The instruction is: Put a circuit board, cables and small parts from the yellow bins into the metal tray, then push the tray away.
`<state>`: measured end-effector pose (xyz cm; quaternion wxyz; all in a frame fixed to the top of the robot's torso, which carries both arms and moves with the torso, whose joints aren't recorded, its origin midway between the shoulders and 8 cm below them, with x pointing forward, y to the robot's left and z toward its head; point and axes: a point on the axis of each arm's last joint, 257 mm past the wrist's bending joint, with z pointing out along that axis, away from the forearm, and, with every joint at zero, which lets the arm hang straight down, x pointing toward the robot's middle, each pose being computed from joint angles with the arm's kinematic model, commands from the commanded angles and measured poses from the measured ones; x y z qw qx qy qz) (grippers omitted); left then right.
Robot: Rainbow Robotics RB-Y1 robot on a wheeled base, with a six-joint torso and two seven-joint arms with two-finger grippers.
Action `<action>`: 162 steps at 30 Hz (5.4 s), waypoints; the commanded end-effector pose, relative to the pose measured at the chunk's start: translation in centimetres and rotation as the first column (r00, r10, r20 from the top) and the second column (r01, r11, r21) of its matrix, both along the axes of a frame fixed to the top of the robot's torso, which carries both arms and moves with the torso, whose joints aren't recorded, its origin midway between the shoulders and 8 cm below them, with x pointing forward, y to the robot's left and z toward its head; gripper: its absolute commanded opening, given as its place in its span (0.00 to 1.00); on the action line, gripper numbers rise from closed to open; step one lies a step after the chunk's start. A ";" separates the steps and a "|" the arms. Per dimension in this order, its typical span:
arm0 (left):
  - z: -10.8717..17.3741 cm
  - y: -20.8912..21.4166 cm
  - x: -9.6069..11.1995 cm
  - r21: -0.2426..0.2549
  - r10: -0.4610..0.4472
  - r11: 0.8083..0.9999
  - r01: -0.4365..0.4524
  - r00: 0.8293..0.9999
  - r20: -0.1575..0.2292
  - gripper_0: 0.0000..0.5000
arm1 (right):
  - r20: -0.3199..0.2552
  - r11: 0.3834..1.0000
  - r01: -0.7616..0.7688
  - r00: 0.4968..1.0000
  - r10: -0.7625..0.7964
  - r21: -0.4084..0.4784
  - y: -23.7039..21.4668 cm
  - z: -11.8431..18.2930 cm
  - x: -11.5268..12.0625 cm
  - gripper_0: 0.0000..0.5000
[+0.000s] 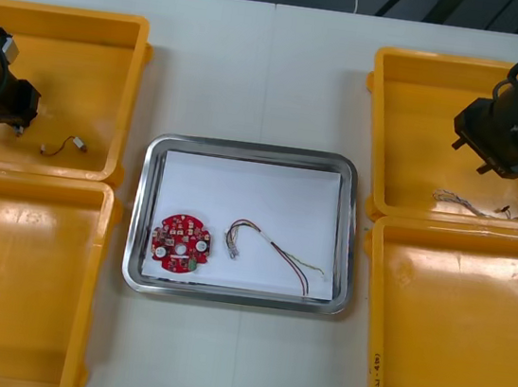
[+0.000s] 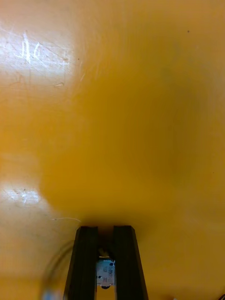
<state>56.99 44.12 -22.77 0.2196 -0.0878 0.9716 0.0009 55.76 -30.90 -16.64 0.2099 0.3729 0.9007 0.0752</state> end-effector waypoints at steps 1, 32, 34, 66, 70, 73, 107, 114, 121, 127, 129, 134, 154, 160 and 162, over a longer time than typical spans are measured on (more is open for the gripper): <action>0.1 -0.1 -0.3 0.053 -0.102 0.993 0.103 0.994 -0.032 0.00 | 0.001 0.990 0.109 0.994 -0.110 0.084 0.5 -0.2 0.3 0.94; 18.1 -4.9 -3.3 -0.009 -0.007 1.000 0.007 1.000 0.025 0.00 | -0.078 0.924 0.280 0.960 -0.269 0.261 2.9 -5.1 -0.8 0.94; 18.3 -5.5 -3.8 -0.011 0.001 1.000 -0.001 1.000 0.016 0.00 | -0.078 0.922 0.281 0.960 -0.270 0.267 3.0 -5.2 -0.8 0.94; 13.9 -21.8 -8.3 -0.161 0.100 0.983 -0.092 0.994 0.037 0.00 | -0.103 0.896 0.294 0.956 -0.275 0.334 4.3 -6.9 -0.8 0.28; 13.0 -23.9 -8.4 -0.185 0.093 0.979 -0.083 0.995 0.047 0.00 | -0.104 0.895 0.293 0.956 -0.274 0.336 4.3 -6.9 -0.8 0.05; 12.8 -25.4 -8.6 -0.192 0.081 0.979 -0.065 0.994 0.076 0.00 | -0.099 0.896 0.289 0.957 -0.272 0.336 4.4 -6.6 -0.6 0.00; 4.9 -29.1 -10.7 -0.148 0.045 0.988 -0.041 0.999 0.025 0.00 | 0.180 0.947 0.121 0.967 -0.180 0.299 5.0 1.6 6.9 0.00; 2.8 -29.9 -10.3 -0.122 0.022 0.992 -0.021 1.000 0.005 0.00 | 0.155 0.940 0.135 0.969 -0.190 0.312 5.2 -0.1 7.0 0.00; 1.7 -31.2 -9.5 -0.131 -0.006 0.991 0.008 1.000 0.017 0.00 | 0.146 0.939 0.136 0.971 -0.190 0.315 5.6 -0.4 6.9 0.29; 0.7 -32.1 -8.6 -0.137 -0.016 0.990 0.019 1.000 0.022 0.00 | 0.127 0.939 0.143 0.973 -0.191 0.312 5.6 -0.6 6.5 0.84; 0.6 -32.3 -8.5 -0.140 -0.022 0.990 0.025 0.999 0.024 0.00 | 0.122 0.938 0.145 0.974 -0.191 0.314 5.7 -0.6 6.4 0.88; -0.1 -32.6 -8.2 -0.138 -0.031 0.990 0.034 0.999 0.020 0.00 | 0.110 0.946 0.137 0.978 -0.176 0.295 5.6 0.4 6.1 0.92; -2.4 -33.2 -7.6 -0.112 -0.060 0.992 0.062 0.998 0.021 0.00 | 0.030 0.883 -0.453 0.888 0.459 -0.126 1.3 2.7 3.4 0.94; -2.4 -33.3 -7.6 -0.111 -0.062 0.992 0.063 0.998 0.020 0.32 | -0.041 0.773 -0.598 0.796 0.604 -0.214 0.0 1.8 2.6 0.94; -2.5 -33.1 -7.6 -0.109 -0.060 0.992 0.061 0.998 0.020 0.62 | -0.055 0.743 -0.628 0.771 0.634 -0.234 -0.2 1.3 2.5 0.94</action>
